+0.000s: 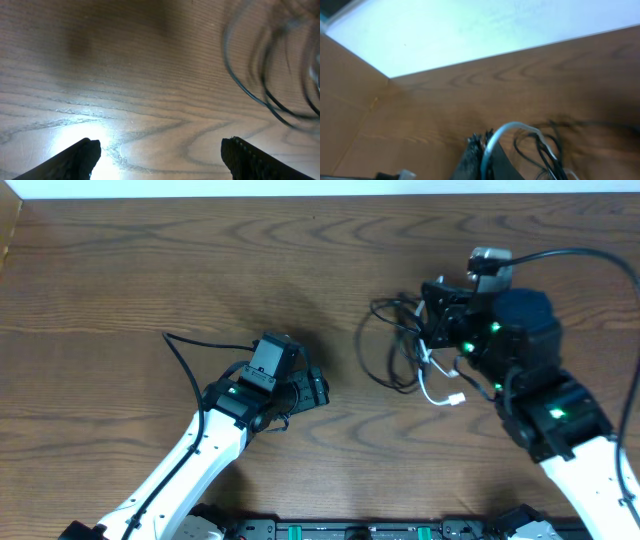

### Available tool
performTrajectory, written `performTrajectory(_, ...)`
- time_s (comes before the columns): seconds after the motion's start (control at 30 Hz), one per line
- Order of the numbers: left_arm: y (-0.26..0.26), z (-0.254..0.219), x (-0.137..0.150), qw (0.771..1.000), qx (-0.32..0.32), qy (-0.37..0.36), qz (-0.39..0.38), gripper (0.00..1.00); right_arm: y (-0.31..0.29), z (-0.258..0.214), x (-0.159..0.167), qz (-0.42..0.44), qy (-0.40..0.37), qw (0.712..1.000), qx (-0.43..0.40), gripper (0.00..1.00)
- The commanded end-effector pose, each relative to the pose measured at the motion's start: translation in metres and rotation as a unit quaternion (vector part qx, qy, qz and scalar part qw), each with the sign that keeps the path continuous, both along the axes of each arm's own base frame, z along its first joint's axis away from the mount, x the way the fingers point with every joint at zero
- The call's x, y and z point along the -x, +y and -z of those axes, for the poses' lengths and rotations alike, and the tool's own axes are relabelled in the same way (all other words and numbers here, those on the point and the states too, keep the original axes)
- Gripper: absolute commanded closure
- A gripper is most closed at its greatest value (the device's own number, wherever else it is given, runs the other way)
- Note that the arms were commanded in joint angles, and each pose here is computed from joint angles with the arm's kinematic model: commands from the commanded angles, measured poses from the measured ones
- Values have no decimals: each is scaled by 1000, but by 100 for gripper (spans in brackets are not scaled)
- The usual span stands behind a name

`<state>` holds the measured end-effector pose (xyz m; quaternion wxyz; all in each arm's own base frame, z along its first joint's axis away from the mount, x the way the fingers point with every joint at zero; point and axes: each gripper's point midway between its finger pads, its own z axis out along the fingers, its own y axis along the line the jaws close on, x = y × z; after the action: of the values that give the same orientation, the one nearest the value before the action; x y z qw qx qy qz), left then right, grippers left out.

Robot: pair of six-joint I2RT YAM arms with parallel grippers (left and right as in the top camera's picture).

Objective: Untangle cables

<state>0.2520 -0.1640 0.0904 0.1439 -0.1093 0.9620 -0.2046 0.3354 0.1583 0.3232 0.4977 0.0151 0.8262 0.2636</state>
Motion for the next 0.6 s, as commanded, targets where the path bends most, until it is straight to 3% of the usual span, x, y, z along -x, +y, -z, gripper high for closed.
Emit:
performTrajectory(0.0, 0, -3, -3, 1000, 0, -2, -5, 16, 6, -39, 7, -34, -31, 999, 6, 99)
performTrajectory(0.1, -19, -11, 1, 998, 54, 8, 14, 16, 12, -52, 10, -52, -34, 998, 1, 99)
performTrajectory(0.17, -49, -31, 1, 988, 124, -20, 92, 17, 12, -50, 8, -51, -29, 998, 7, 99)
performTrajectory(0.3, -98, -89, 13, 917, 257, -126, 277, 17, 12, -27, 4, -42, 18, 999, 10, 99)
performTrajectory(0.4, -104, -102, 9, 903, 273, -157, 292, 16, 16, -14, 3, -49, 43, 998, 12, 99)
performTrajectory(0.57, -107, -110, 1, 903, 282, -168, 276, 17, 18, -17, 3, -51, 40, 998, 5, 99)
